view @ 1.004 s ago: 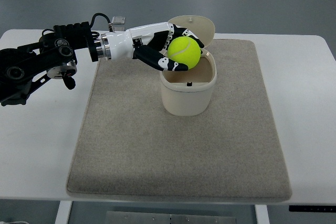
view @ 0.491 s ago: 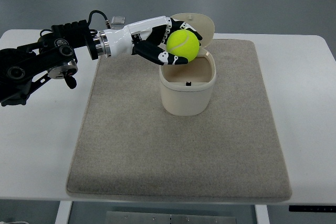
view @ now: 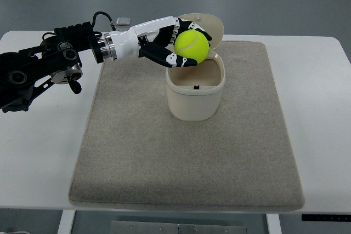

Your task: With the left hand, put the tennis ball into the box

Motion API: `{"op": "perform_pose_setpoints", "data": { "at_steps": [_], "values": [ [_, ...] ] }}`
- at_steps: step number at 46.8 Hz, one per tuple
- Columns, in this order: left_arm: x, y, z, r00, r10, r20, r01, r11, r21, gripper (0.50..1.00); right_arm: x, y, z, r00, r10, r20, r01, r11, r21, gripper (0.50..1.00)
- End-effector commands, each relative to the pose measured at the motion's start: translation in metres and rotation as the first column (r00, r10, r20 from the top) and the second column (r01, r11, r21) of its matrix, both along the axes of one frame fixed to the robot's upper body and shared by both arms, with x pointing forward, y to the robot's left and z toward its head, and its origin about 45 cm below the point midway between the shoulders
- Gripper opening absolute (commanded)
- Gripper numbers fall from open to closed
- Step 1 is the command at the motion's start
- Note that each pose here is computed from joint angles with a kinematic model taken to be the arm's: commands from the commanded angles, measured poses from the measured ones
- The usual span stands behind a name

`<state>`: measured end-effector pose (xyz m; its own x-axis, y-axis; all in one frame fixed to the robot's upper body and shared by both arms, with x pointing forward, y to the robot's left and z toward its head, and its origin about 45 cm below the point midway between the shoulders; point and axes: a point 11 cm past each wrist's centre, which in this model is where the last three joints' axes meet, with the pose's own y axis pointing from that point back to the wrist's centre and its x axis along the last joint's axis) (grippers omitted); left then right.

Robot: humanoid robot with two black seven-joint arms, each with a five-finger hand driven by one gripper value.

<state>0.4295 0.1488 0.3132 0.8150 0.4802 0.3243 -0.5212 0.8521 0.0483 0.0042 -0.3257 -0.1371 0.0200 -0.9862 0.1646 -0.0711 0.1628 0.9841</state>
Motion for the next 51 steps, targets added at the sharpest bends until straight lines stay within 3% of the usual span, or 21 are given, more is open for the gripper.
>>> {"op": "perform_pose_setpoints", "data": {
  "at_steps": [1,3,7,18,20,21,24,27,29,33,41,51],
  "values": [
    [0.000,-0.001,0.001,1.000,0.003,-0.006,-0.003,1.000,-0.015,0.883,0.000,0.000,0.000,1.000,0.000,0.000,0.000,1.000,0.000,0.901],
    [0.000,-0.001,0.001,1.000,0.006,-0.013,-0.006,1.000,-0.021,0.891,0.000,0.000,0.000,1.000,0.000,0.000,0.000,1.000,0.000,0.901],
    [-0.001,-0.002,0.001,1.000,0.003,-0.015,-0.003,1.000,-0.026,0.954,0.000,0.000,0.000,1.000,0.000,0.000,0.000,1.000,0.000,0.901],
    [-0.004,-0.006,0.002,1.000,-0.013,-0.014,0.013,0.999,-0.031,0.949,0.000,0.000,0.000,1.000,0.000,0.000,0.000,1.000,0.000,0.901],
    [-0.007,-0.008,0.003,1.000,-0.023,-0.013,0.023,0.999,-0.034,0.928,0.000,0.000,0.000,1.000,0.000,0.000,0.000,1.000,0.000,0.901],
    [-0.009,-0.010,0.004,0.999,-0.032,-0.012,0.031,0.999,-0.034,0.890,0.001,0.000,0.000,1.000,0.000,0.001,0.000,1.000,0.000,0.901],
    [-0.015,-0.014,0.004,0.998,-0.055,-0.013,0.054,0.998,-0.033,0.752,0.000,0.000,0.000,1.000,0.000,0.000,0.000,1.000,0.000,0.901],
    [-0.022,-0.019,0.005,0.996,-0.083,-0.014,0.082,0.996,-0.035,0.570,0.000,0.000,0.000,1.000,0.000,0.000,0.000,1.000,0.000,0.901],
    [-0.026,-0.021,0.002,0.995,-0.094,-0.020,0.093,0.995,-0.040,0.500,0.000,0.000,0.000,1.000,0.000,0.000,0.000,1.000,0.000,0.901],
    [-0.032,-0.026,0.004,0.993,-0.117,-0.017,0.116,0.992,-0.048,0.500,0.000,0.000,0.000,1.000,0.000,0.000,0.000,1.000,0.000,0.901],
    [-0.028,-0.024,0.014,0.997,-0.082,0.011,0.083,0.993,-0.079,0.500,0.000,0.000,0.000,1.000,0.000,0.000,0.000,1.000,0.000,0.901],
    [-0.015,-0.013,0.067,0.996,-0.003,0.085,0.024,0.968,-0.250,0.500,0.000,0.000,0.000,1.000,0.000,0.000,0.000,1.000,0.000,0.901]
  ]
}}
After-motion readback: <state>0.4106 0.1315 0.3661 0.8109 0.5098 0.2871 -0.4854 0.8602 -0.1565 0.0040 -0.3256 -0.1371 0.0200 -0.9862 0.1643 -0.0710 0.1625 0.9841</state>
